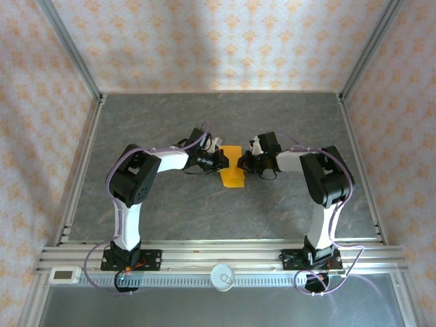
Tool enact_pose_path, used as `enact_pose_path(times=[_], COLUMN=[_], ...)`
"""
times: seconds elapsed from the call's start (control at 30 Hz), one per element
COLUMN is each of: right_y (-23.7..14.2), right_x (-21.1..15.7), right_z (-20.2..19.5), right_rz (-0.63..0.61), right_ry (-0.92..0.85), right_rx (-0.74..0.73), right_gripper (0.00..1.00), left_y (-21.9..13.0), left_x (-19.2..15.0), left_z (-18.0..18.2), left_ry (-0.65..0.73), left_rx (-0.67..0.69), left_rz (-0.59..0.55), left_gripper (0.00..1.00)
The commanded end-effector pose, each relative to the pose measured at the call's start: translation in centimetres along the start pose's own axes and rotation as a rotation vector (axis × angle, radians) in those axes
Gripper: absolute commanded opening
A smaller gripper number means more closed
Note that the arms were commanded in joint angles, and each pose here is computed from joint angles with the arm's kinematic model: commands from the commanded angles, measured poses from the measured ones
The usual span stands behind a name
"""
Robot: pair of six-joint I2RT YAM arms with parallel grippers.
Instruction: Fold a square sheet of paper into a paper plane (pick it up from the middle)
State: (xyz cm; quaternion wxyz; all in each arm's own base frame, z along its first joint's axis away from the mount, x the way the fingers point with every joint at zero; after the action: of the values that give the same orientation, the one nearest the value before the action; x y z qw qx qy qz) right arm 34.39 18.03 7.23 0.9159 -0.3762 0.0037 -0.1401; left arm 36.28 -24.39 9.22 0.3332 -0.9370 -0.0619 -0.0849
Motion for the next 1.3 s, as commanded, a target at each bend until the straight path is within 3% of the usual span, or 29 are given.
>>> enact_pose_path(times=[0.0, 0.27, 0.53, 0.8, 1.0, 1.27], right_y=[0.6, 0.5, 0.5, 0.5, 0.4, 0.5], right_x=[-4.0, -4.3, -4.6, -4.5, -4.6, -4.8], right_z=[-7.1, -7.4, -7.6, -7.7, -7.7, -7.9], right_rz=[0.104, 0.097, 0.097, 0.09, 0.089, 0.092], right_ry=[0.167, 0.177, 0.185, 0.186, 0.181, 0.183], right_rx=[-0.345, -0.343, -0.347, -0.349, -0.351, -0.355], right_gripper=[0.0, 0.0, 0.0, 0.0, 0.0, 0.0], left_y=[0.6, -0.6, -2.2, -1.6, -0.5, -0.7], left_x=[-1.0, -4.2, -2.8, -2.5, -3.7, -7.1], left_z=[1.9, 5.3, 1.7, -0.1, 1.6, 5.1], left_ry=[-0.005, 0.002, 0.081, 0.032, 0.021, 0.067], left_rx=[0.051, 0.166, 0.115, -0.011, 0.022, 0.183], left_rz=[0.04, 0.094, 0.046, 0.021, 0.079, 0.2], left_gripper=[0.0, 0.0, 0.0, 0.0, 0.0, 0.0])
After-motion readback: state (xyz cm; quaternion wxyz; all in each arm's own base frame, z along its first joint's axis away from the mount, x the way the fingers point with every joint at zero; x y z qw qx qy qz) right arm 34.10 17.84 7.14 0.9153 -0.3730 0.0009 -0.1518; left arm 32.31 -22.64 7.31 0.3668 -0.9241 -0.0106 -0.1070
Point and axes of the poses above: each hand's point on the last joint's axis, 136 mm out from that joint toward the fingers, its own y axis out along the fingers, its own z axis along the line the jaws close on, x = y × z, the point moved 8 cm from there along -y, back along the fingers, and after that the axes turned 6 degrees about y, right-handed, at the moved point
